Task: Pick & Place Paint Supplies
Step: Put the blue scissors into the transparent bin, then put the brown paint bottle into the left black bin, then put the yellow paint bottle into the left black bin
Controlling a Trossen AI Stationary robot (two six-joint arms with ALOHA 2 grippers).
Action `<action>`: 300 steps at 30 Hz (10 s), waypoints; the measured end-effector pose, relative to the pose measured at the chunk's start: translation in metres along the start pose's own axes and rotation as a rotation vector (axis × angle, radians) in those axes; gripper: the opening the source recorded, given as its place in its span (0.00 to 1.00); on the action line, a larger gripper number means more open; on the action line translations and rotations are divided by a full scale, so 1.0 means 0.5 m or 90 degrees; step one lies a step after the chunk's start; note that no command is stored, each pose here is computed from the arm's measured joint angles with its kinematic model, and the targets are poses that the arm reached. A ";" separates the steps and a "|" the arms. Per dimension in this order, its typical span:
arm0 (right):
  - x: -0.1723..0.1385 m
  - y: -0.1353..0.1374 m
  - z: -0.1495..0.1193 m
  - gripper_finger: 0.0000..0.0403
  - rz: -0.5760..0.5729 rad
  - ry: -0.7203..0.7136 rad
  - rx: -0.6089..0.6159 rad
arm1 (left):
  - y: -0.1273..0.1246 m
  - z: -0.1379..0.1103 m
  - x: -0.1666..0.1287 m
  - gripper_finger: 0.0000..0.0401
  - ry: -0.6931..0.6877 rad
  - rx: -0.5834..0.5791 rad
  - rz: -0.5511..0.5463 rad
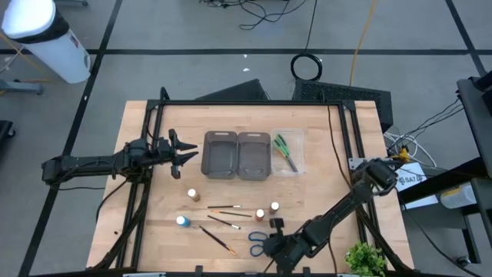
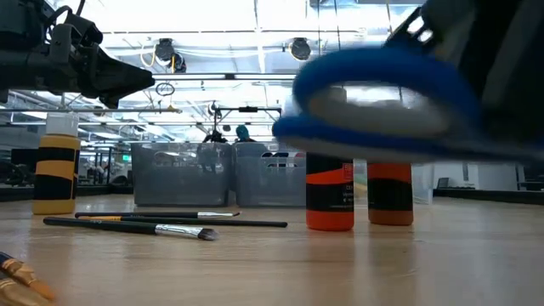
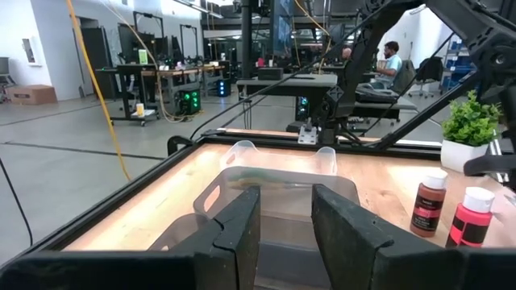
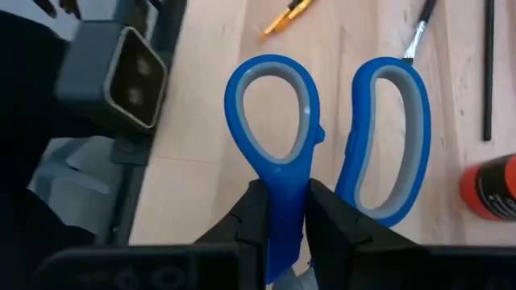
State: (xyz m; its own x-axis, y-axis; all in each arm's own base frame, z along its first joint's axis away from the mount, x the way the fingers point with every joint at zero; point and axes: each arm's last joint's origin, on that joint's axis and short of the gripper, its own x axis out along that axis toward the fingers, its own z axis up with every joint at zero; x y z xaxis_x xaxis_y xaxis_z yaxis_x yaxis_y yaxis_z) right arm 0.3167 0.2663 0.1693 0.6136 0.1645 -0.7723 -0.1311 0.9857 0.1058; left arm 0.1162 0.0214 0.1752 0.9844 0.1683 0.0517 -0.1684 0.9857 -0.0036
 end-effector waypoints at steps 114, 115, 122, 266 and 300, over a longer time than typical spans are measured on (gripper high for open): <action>-0.002 -0.254 -0.268 0.57 -0.094 -0.238 0.084 | 0.000 0.000 0.000 0.31 0.000 0.000 0.000; 0.003 -0.255 -0.265 0.59 -0.096 -0.238 0.085 | 0.000 0.000 0.000 0.31 0.000 0.000 0.000; 0.016 -0.268 -0.251 0.68 -0.092 -0.284 0.087 | 0.000 0.000 0.000 0.31 0.000 0.000 0.000; -0.134 -0.440 0.006 0.59 -0.190 -0.317 0.055 | 0.113 0.023 0.244 0.74 0.545 -0.181 0.250; -0.135 -0.440 0.009 0.59 -0.184 -0.331 0.075 | -0.167 0.123 0.070 0.70 0.587 -0.037 -0.053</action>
State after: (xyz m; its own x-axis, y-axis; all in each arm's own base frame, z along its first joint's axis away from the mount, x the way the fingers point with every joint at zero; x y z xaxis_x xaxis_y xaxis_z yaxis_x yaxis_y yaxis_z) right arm 0.3075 0.0387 0.2009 0.9154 -0.1432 -0.3762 0.1659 0.9857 0.0286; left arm 0.1615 -0.0553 0.2388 0.6489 0.0091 -0.7609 -0.1167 0.9893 -0.0877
